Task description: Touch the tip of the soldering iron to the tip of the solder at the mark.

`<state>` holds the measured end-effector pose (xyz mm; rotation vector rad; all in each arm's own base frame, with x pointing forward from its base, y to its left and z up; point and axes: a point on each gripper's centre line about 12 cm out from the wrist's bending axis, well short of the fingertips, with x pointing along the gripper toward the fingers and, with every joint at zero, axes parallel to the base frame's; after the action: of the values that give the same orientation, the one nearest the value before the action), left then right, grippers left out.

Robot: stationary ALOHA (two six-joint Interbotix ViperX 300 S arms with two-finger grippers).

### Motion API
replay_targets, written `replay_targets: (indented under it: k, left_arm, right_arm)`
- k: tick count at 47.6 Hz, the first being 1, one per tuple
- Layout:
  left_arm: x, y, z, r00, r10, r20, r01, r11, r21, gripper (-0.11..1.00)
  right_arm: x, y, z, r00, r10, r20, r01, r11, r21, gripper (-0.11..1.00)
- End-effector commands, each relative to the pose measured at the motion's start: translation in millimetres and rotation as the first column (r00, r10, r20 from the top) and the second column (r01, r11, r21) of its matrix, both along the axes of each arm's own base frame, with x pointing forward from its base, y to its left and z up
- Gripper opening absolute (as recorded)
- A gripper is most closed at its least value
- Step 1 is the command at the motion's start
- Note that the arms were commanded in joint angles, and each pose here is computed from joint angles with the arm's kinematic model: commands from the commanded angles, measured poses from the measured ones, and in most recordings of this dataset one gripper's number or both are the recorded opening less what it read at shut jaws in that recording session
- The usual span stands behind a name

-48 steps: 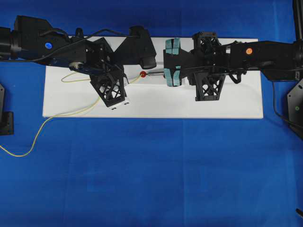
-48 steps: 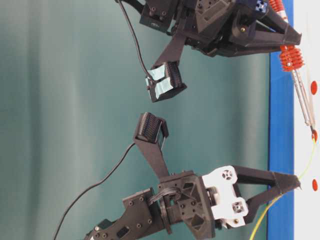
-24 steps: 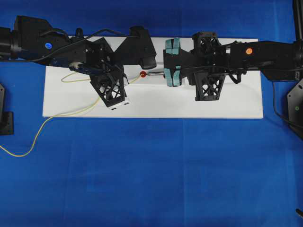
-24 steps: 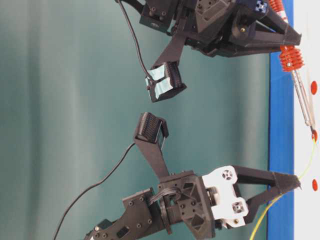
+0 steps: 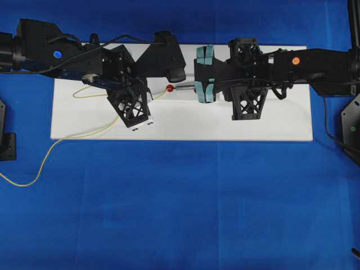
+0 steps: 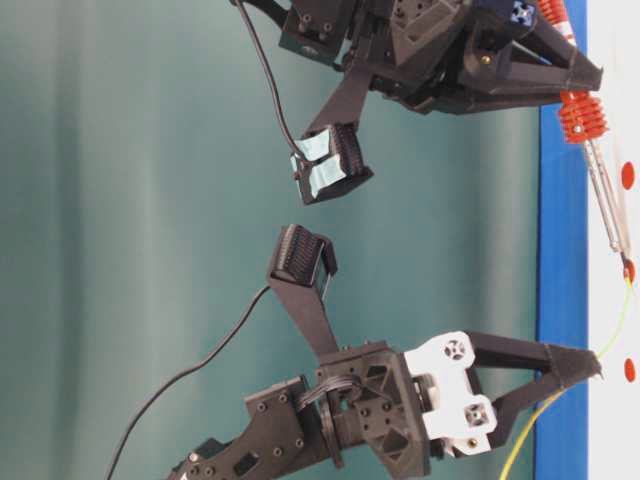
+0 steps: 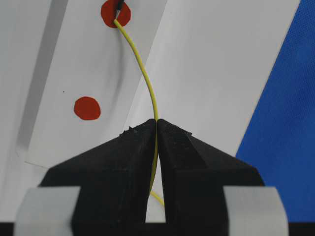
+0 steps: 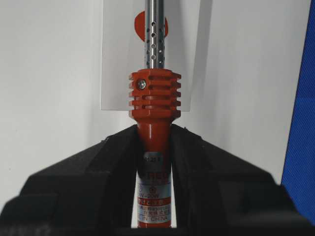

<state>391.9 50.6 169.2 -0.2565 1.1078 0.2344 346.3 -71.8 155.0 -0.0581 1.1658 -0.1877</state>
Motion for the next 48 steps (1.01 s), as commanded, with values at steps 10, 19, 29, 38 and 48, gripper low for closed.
replay_targets:
  k: [10, 19, 29, 38, 48]
  left_arm:
    - [4.4, 0.7, 13.2, 0.999, -0.002, 0.039, 0.002, 1.000, 0.007, 0.01]
    - [4.0, 0.6, 12.7, 0.999, -0.002, 0.038, 0.002, 1.000, 0.007, 0.01]
    - [4.0, 0.6, 12.7, 0.999, -0.002, 0.038, 0.002, 1.000, 0.007, 0.01]
    - [4.3, 0.7, 12.9, 0.999, -0.004, 0.041, 0.003, 1.000, 0.008, 0.01]
    - [0.7, 0.2, 13.8, 0.999, -0.005, 0.041, 0.005, 1.000, 0.009, 0.01]
  right_arm:
    - [6.8, -1.2, 11.6, 0.999, 0.003, 0.040, -0.003, 1.000, -0.009, 0.07]
    - [6.9, -0.7, 11.6, 0.999, 0.004, 0.040, -0.004, 1.000, -0.009, 0.07]
    - [6.8, -1.2, 11.6, 0.999, 0.003, 0.040, -0.003, 1.000, -0.009, 0.07]
    - [6.8, -1.2, 11.6, 0.999, 0.003, 0.040, -0.003, 1.000, -0.009, 0.07]
    - [6.7, -1.2, 12.2, 0.999, 0.003, 0.042, -0.003, 1.000, -0.009, 0.07]
